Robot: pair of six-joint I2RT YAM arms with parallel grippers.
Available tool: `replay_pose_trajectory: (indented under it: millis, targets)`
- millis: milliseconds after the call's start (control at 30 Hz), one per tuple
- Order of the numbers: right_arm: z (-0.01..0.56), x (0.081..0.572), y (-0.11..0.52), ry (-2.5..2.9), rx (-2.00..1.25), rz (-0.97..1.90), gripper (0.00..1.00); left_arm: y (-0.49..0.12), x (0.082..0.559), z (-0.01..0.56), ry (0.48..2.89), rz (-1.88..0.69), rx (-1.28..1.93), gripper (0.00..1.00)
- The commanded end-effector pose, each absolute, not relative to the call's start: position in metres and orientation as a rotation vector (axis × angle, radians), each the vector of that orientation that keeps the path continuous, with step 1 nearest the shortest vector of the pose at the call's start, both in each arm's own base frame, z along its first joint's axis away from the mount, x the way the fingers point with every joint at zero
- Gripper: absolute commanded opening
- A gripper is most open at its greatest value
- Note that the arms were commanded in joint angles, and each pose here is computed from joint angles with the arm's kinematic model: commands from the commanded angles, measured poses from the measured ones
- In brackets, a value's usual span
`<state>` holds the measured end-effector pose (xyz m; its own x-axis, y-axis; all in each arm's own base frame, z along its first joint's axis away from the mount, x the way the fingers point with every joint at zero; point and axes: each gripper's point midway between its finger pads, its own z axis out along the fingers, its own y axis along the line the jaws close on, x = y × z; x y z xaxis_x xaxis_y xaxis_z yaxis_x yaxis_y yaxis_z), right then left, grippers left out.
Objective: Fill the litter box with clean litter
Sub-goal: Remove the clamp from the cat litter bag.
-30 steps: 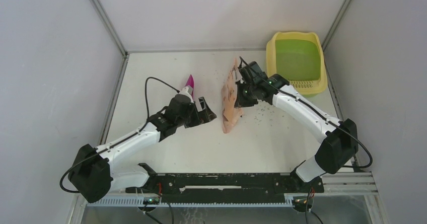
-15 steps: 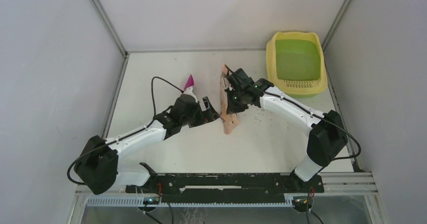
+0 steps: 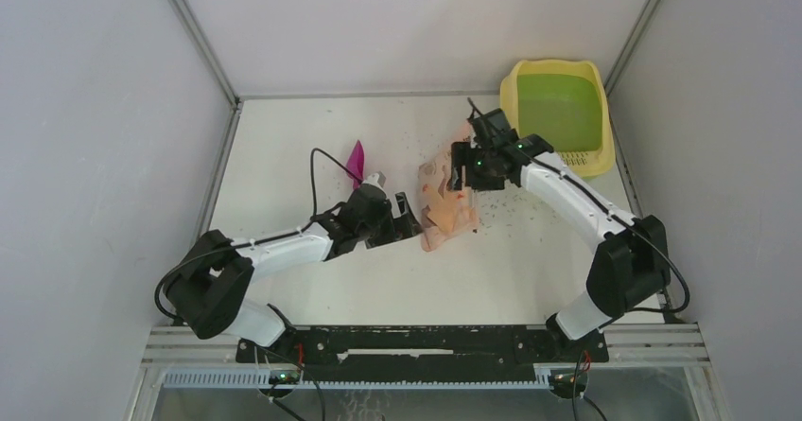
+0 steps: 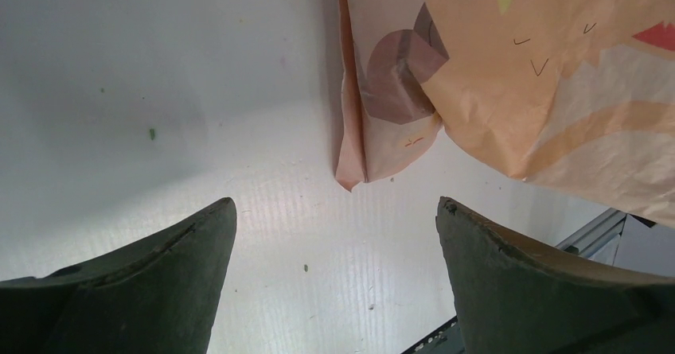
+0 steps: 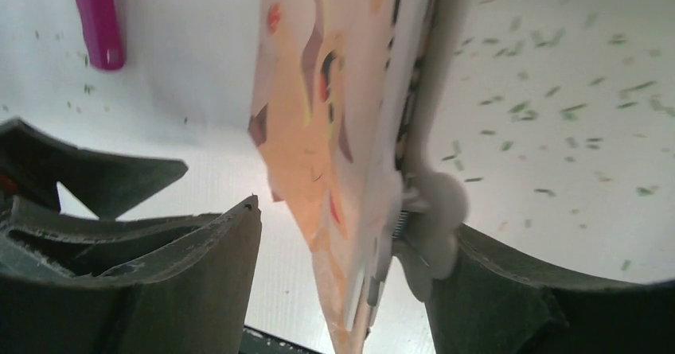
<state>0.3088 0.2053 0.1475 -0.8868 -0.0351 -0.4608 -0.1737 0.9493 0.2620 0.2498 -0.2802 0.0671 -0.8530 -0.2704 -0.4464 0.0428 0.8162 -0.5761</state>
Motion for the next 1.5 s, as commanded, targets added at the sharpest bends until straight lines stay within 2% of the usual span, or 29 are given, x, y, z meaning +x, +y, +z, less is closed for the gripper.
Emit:
replay_pose_trajectory:
  millis: [0,100,233,433,500,700,1100,1133,1200,1333,1467]
  targets:
    - [0.186,0.335,0.188,2.479,-0.12,0.465,0.76,-0.3,0.269,0.101,2.373,-0.889,-0.165,0.98]
    - [0.197,0.345,0.183,2.428,-0.096,0.53,0.76,-0.3,0.269,0.101,2.372,-0.889,-0.165,0.98]
    - [0.198,0.354,0.188,2.406,-0.11,0.625,0.68,-0.302,0.27,0.103,2.375,-0.888,-0.156,0.98]
    - [0.188,0.351,0.192,2.436,-0.112,0.65,0.43,-0.301,0.271,0.103,2.373,-0.878,-0.152,0.98]
    - [0.186,0.349,0.189,2.446,-0.104,0.627,0.39,-0.301,0.272,0.104,2.37,-0.878,-0.149,0.98]
    - [0.181,0.34,0.178,2.466,-0.08,0.549,0.4,-0.299,0.27,0.1,2.395,-0.854,-0.147,0.98]
    - [0.196,0.334,0.165,2.438,-0.065,0.434,0.32,-0.3,0.271,0.097,2.403,-0.85,-0.145,0.98]
    - [0.198,0.334,0.165,2.435,-0.065,0.432,0.33,-0.301,0.27,0.097,2.405,-0.851,-0.143,0.98]
    - [0.202,0.334,0.164,2.428,-0.066,0.426,0.42,-0.301,0.27,0.096,2.406,-0.852,-0.144,0.98]
    - [0.203,0.334,0.165,2.43,-0.068,0.426,0.49,-0.301,0.27,0.096,2.404,-0.857,-0.145,0.98]
    - [0.203,0.334,0.164,2.429,-0.068,0.407,0.4,-0.3,0.269,0.097,2.401,-0.857,-0.145,0.98]
